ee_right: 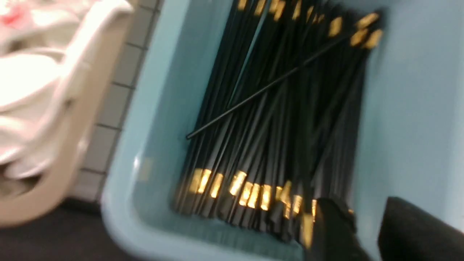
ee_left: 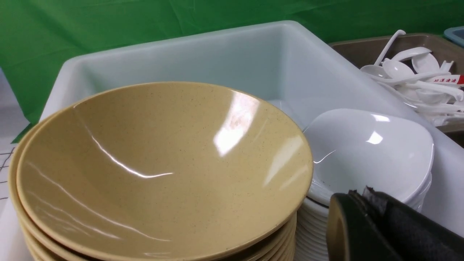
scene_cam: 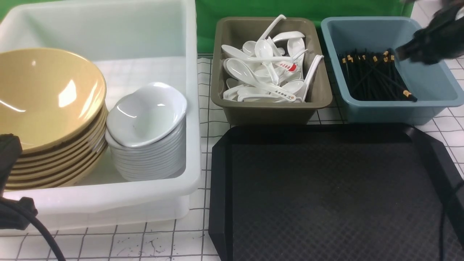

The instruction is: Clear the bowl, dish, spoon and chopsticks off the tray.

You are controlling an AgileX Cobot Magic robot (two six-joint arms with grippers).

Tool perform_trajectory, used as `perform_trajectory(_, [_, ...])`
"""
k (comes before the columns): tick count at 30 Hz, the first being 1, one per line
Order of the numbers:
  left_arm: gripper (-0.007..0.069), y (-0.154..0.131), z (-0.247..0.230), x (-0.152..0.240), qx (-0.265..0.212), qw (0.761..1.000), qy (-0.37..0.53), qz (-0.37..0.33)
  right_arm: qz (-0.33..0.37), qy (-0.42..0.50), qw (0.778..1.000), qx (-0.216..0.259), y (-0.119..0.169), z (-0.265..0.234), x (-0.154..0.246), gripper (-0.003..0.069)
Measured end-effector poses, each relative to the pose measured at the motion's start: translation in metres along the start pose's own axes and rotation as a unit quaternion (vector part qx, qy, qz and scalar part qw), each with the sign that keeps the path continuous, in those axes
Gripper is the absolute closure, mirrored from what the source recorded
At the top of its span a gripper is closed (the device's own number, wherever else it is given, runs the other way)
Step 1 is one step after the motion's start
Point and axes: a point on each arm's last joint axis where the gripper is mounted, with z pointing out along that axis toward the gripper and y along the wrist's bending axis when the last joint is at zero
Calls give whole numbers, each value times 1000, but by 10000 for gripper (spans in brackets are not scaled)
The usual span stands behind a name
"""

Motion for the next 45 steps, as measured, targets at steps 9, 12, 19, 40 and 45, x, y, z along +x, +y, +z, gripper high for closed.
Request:
perform_trajectory(9, [638, 0, 0, 0, 0, 1000, 0, 0, 9, -245, 969, 8, 18, -147, 76, 623])
perform_trajectory(12, [638, 0, 0, 0, 0, 1000, 0, 0, 15, -289, 957, 24, 23, -157, 114, 623])
perform_trajectory(19, [638, 0, 0, 0, 0, 1000, 0, 1, 25, -308, 950, 38, 40, -140, 207, 623])
perform_trajectory(40, [638, 0, 0, 1, -2, 1000, 4, 1, 45, -331, 942, 44, 60, -122, 308, 622])
perform_trajectory(45, [638, 1, 0, 1, -4, 1000, 7, 1, 72, -287, 954, 43, 61, -119, 319, 622])
